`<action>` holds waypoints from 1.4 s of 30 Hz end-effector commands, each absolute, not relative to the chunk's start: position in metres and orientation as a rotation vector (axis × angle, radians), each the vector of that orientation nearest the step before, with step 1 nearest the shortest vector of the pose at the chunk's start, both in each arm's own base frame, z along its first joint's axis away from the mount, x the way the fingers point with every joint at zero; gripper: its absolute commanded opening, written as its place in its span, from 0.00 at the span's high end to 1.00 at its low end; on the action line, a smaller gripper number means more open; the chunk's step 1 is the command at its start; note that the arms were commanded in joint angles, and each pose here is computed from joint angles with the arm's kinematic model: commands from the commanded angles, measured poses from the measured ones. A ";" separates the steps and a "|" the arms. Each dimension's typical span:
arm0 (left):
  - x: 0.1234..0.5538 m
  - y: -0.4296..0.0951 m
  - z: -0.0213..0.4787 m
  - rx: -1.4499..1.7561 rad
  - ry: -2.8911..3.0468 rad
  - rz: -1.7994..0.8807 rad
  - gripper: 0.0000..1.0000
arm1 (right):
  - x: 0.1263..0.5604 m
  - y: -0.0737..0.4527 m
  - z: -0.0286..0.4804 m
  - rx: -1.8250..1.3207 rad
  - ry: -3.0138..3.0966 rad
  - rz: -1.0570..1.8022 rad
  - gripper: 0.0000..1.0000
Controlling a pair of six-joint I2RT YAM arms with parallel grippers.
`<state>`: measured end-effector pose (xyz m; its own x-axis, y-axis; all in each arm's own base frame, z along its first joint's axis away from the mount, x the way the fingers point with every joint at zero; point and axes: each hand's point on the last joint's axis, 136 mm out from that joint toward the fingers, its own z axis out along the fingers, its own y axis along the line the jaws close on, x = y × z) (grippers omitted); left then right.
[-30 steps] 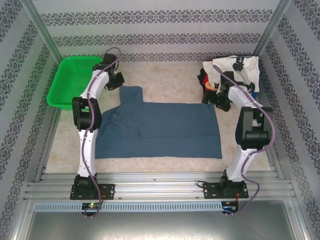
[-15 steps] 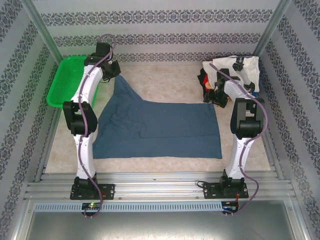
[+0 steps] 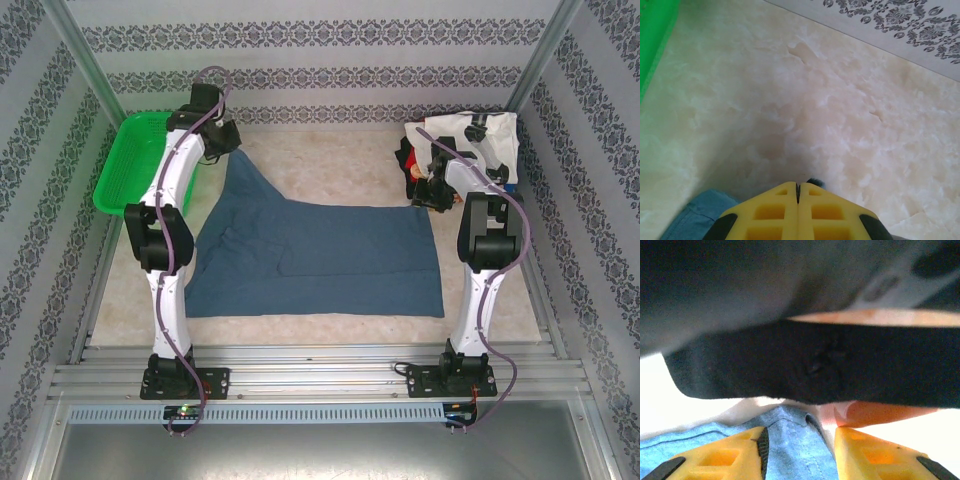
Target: Fold and stack the t-shirts
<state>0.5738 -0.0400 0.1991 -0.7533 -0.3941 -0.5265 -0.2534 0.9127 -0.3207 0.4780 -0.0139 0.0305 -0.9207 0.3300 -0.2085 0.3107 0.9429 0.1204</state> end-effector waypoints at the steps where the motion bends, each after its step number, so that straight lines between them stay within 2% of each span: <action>1: 0.561 -0.038 0.231 -0.418 2.426 -0.299 1.00 | 0.479 -0.023 0.020 0.494 2.891 0.039 0.61; 6: 0.559 -0.037 0.239 -0.412 2.416 -0.296 1.00 | 0.485 -0.024 0.018 0.499 2.871 0.025 0.69; 15: 0.555 -0.035 0.247 -0.407 2.407 -0.288 1.00 | 0.486 -0.020 0.021 0.479 2.866 0.060 0.91; 23: 0.555 -0.036 0.245 -0.407 2.411 -0.295 1.00 | 0.491 -0.010 0.050 0.471 2.797 0.158 1.00; 27: 0.555 -0.037 0.244 -0.402 2.412 -0.297 1.00 | 0.487 -0.003 0.056 0.483 2.789 0.223 1.00; 36: 0.555 -0.034 0.235 -0.414 2.415 -0.323 1.00 | 0.478 0.001 0.060 0.475 2.792 0.256 1.00; 37: 0.555 -0.034 0.234 -0.417 2.418 -0.329 1.00 | 0.477 0.000 0.058 0.476 2.800 0.241 0.96; 39: 0.555 -0.035 0.231 -0.416 2.426 -0.340 1.00 | 0.475 -0.004 0.053 0.465 2.817 0.196 0.71; 42: 0.554 -0.036 0.229 -0.411 2.429 -0.347 1.00 | 0.476 -0.008 0.043 0.429 2.849 0.128 0.62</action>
<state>0.5570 -0.0394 0.2004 -0.7760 -0.3820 -0.5019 -0.2402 0.9147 -0.3249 0.4798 -0.0047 0.0491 -0.9085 0.3323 -0.2533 0.2923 0.9387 0.1830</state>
